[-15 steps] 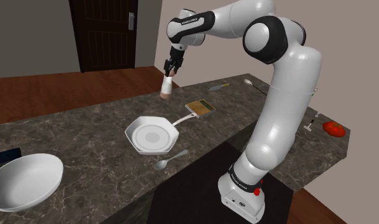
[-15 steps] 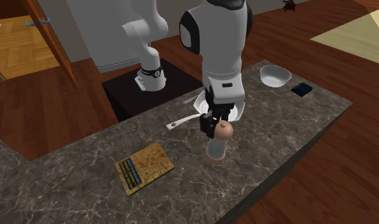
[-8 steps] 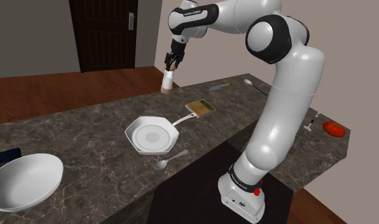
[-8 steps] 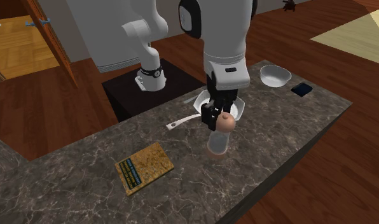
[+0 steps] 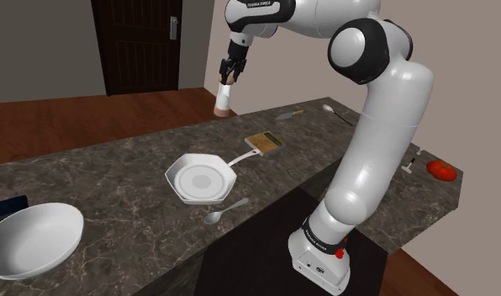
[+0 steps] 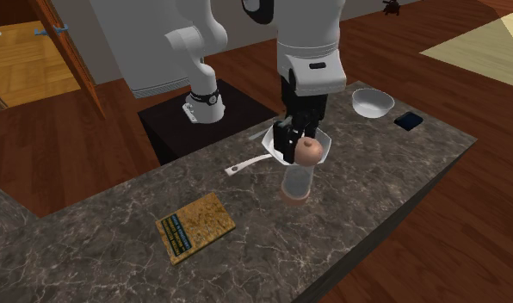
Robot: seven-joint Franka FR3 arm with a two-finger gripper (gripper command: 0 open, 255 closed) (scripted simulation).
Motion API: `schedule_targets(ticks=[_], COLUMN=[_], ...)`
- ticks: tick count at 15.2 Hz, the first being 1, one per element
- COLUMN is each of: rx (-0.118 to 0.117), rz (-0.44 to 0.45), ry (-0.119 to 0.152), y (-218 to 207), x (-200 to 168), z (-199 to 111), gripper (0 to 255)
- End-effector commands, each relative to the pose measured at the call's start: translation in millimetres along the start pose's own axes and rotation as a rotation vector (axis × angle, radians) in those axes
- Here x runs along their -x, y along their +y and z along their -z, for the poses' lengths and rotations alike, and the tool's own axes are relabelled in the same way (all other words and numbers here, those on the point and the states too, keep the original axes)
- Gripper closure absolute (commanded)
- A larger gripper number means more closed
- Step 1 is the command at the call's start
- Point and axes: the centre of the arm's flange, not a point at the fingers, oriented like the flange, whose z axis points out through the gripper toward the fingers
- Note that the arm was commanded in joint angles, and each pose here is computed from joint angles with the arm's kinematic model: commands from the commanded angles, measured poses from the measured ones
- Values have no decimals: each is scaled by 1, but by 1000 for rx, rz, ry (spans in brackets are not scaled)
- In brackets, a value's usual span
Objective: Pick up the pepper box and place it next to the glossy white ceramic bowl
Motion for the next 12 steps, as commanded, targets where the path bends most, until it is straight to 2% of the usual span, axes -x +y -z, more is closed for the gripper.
schedule_targets(ticks=[1,12], rx=[0,0], rz=[0,0], ry=[0,0], y=[1,0], x=[-1,-6], z=[10,68], gripper=[255,255])
